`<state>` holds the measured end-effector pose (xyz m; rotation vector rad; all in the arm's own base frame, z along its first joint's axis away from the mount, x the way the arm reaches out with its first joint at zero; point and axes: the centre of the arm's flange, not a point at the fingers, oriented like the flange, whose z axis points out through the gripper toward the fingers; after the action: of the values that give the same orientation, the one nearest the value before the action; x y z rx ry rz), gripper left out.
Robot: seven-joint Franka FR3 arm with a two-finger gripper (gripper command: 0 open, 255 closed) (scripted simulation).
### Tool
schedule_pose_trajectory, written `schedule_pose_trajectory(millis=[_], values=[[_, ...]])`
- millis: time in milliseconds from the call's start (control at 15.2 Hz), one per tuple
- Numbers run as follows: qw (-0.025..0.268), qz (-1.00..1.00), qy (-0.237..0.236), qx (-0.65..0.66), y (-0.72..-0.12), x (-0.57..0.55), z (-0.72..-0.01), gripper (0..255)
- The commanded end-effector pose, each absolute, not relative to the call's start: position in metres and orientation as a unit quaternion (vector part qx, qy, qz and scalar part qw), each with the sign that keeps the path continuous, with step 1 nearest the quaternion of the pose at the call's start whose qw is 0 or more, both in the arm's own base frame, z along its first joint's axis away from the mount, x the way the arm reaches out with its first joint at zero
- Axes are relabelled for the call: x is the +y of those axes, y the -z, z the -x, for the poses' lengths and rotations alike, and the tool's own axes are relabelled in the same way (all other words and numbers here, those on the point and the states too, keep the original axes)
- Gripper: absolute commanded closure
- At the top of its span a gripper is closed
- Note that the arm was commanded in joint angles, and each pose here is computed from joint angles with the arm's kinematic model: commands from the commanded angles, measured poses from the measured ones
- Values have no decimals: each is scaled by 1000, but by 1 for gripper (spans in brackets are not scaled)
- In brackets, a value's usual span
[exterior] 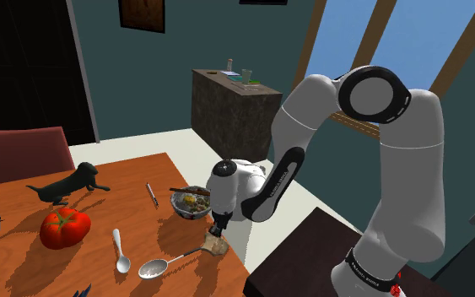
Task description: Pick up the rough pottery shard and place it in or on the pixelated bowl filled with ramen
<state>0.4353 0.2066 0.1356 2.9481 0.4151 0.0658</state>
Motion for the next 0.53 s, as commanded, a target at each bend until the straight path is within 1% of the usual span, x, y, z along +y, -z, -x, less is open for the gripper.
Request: schedule_pose_trajectory(millis=[0, 198, 462], values=[[113, -981, -38, 151, -138, 227, -425, 0], [204, -957, -85, 186, -134, 287, -392, 0], [322, -907, -146, 228, -107, 359, -343, 0]])
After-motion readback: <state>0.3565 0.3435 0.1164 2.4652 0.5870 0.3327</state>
